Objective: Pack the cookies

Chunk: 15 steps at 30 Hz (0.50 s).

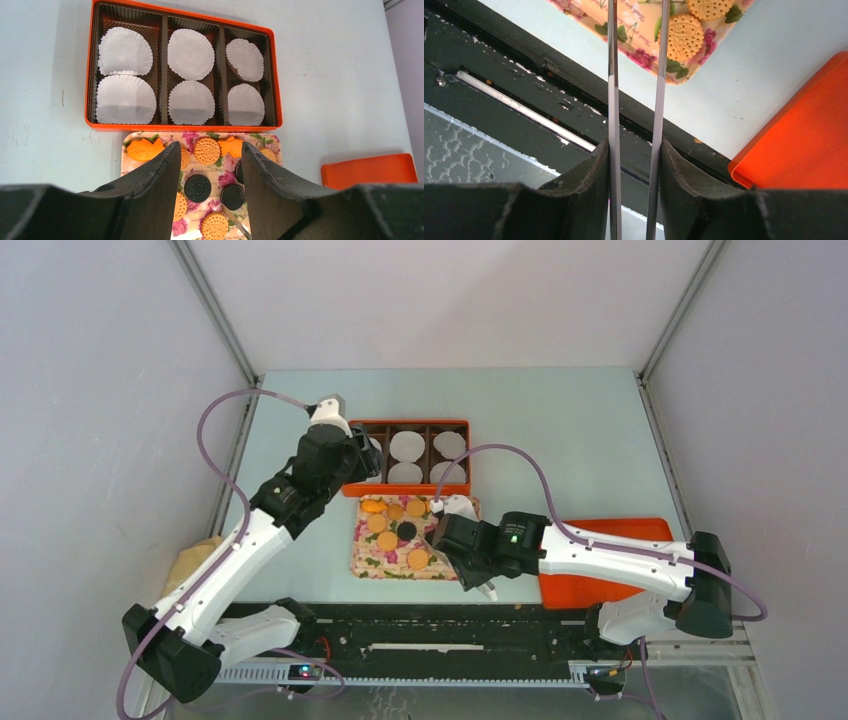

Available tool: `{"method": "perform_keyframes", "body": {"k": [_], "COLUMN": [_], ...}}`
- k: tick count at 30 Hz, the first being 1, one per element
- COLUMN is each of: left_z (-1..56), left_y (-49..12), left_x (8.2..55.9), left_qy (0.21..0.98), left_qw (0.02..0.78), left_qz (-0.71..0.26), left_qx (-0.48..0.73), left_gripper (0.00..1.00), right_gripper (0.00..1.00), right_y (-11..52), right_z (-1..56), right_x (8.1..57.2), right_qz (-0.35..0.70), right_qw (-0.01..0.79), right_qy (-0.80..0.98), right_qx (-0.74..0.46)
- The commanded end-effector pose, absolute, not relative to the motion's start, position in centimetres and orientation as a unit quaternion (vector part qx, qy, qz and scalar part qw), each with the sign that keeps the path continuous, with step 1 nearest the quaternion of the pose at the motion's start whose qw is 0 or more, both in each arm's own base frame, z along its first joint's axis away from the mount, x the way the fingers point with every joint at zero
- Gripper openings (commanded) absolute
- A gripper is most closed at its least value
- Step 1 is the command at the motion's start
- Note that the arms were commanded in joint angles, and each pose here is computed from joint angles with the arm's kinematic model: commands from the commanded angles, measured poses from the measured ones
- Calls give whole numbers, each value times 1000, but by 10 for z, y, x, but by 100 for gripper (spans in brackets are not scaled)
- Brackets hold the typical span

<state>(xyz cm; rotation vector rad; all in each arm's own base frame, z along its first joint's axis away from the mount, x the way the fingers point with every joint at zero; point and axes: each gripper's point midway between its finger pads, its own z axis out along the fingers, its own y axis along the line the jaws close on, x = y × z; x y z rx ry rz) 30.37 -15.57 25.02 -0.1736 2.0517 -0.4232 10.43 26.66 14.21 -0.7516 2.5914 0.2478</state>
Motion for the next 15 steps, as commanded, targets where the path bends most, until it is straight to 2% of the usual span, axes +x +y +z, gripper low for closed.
{"method": "perform_keyframes", "body": {"k": [1,9,15], "left_z": [252,249,243], "left_y": [-158,-159,-160], "left_x": [299,298,298], "left_qy": [839,839,843], "left_qw": [502,500,495], "left_qz": [-195,-198,-198], "left_qx": [-76,-77,-76], "left_gripper": [53,53,53], "right_gripper": [44,51,49], "right_y": [255,251,256], "right_z": [151,156,142], "right_x": [108,108,108], "right_qz": [77,76,57], "right_qw": [235,241,225], "right_qy": [938,938,940], "right_qx": [-243,-238,-249]}}
